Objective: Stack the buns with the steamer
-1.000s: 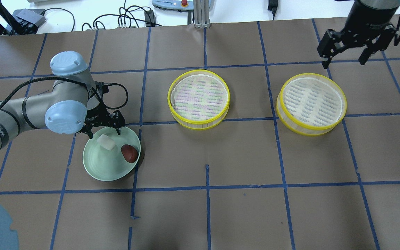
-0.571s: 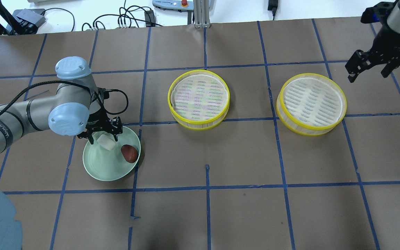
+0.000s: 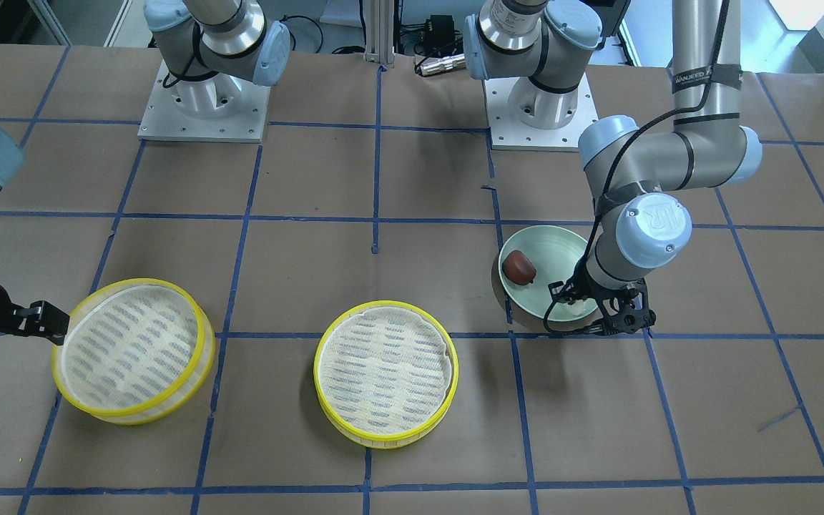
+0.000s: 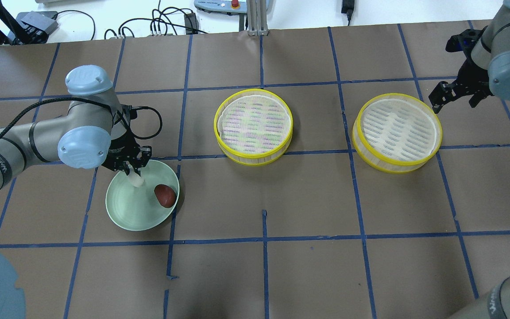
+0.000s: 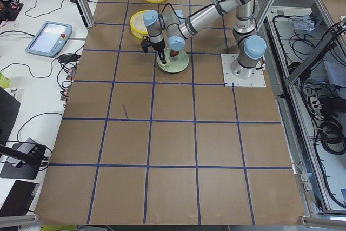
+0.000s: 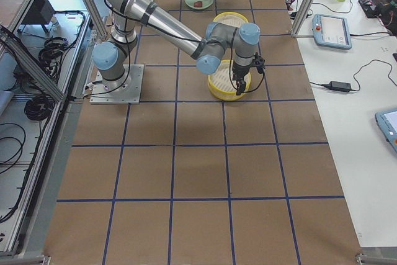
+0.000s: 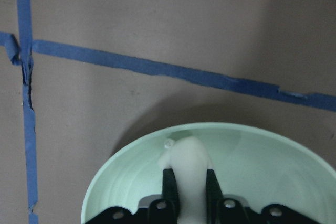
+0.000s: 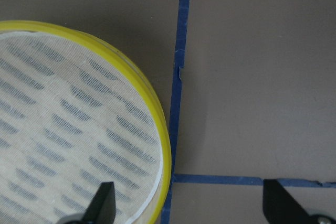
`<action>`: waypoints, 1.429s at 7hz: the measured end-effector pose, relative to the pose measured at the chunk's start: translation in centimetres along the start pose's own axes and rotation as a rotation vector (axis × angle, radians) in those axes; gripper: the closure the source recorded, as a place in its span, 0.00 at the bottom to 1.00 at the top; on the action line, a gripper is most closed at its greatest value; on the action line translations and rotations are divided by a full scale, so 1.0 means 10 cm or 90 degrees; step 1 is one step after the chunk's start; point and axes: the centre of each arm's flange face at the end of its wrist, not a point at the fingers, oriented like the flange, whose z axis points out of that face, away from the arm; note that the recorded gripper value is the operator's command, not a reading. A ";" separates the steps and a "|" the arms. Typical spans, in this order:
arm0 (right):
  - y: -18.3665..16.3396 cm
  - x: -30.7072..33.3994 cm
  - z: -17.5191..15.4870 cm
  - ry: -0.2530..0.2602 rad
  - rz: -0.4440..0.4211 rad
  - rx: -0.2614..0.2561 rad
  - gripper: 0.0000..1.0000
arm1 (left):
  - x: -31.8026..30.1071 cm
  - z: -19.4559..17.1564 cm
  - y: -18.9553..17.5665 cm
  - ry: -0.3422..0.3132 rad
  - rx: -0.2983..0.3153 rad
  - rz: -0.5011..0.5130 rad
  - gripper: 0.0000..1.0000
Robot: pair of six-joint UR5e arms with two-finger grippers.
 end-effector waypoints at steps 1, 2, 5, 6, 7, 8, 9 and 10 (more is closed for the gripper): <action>0.01 0.00 0.13 -0.005 0.010 -0.008 0.02 | 0.04 -0.26 -0.08 0.026 0.008 -0.037 1.00; 0.04 -0.02 0.23 -0.010 0.018 -0.017 0.16 | 0.12 -0.57 -0.21 0.045 0.021 -0.070 1.00; 0.11 0.03 0.49 -0.029 0.033 -0.031 0.91 | 1.02 -1.06 -0.32 0.064 0.095 -0.045 1.00; 0.11 0.04 0.50 -0.033 0.035 -0.028 0.92 | 1.50 -1.02 -0.24 0.078 0.119 -0.080 0.99; 0.11 0.03 0.49 -0.038 0.033 -0.024 0.94 | 2.01 -0.91 -0.12 0.097 0.136 -0.133 0.99; 0.10 0.02 0.47 -0.046 0.031 -0.017 0.94 | 2.43 -0.78 -0.04 0.126 0.145 -0.173 0.55; 0.09 0.03 0.45 -0.048 0.029 -0.013 0.94 | 2.70 -0.72 0.03 0.161 0.143 -0.199 0.01; 0.07 0.04 0.40 -0.044 0.024 -0.008 0.94 | 2.82 -0.71 0.07 0.182 0.129 -0.210 0.00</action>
